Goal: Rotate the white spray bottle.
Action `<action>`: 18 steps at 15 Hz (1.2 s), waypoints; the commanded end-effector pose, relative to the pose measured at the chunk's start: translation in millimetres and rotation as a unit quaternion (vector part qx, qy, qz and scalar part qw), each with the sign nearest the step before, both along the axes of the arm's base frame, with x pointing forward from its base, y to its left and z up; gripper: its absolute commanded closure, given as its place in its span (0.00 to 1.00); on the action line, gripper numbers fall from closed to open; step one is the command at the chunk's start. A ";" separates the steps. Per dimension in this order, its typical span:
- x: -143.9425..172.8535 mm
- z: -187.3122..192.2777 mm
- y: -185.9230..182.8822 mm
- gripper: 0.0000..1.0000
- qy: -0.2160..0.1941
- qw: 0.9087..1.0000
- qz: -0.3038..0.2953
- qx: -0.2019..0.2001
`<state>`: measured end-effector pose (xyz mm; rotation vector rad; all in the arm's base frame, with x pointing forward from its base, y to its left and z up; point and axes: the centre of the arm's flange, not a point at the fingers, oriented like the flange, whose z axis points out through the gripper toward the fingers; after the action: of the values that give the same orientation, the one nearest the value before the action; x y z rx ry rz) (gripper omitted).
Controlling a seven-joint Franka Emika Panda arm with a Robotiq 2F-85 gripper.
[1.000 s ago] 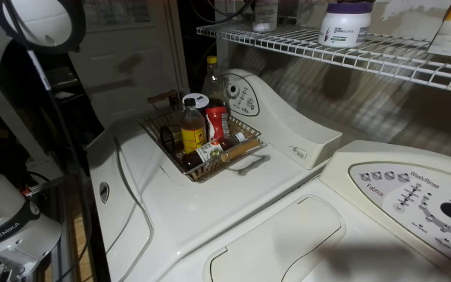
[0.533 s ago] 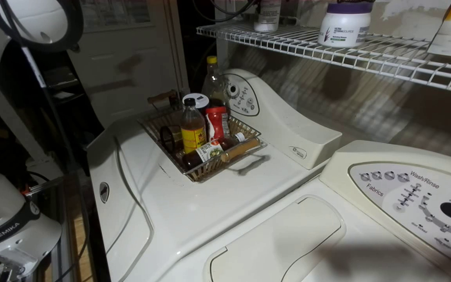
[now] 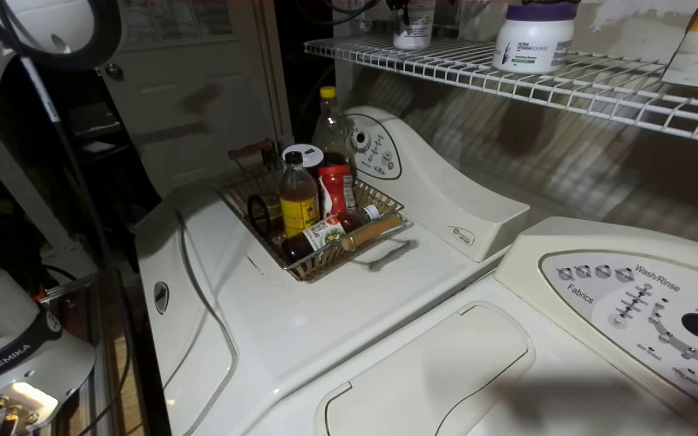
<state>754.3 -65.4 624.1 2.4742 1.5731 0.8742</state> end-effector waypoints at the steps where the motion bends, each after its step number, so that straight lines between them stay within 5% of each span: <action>1: -24.3 21.0 1.0 0.00 0.017 0.999 -0.030 -0.020; 10: -86.0 57.5 13.0 0.00 0.024 0.992 -0.108 0.056; 18: -122.5 56.5 21.9 0.00 -0.014 0.971 -0.205 0.123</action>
<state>694.2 -52.9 699.6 2.7675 1.0612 0.9867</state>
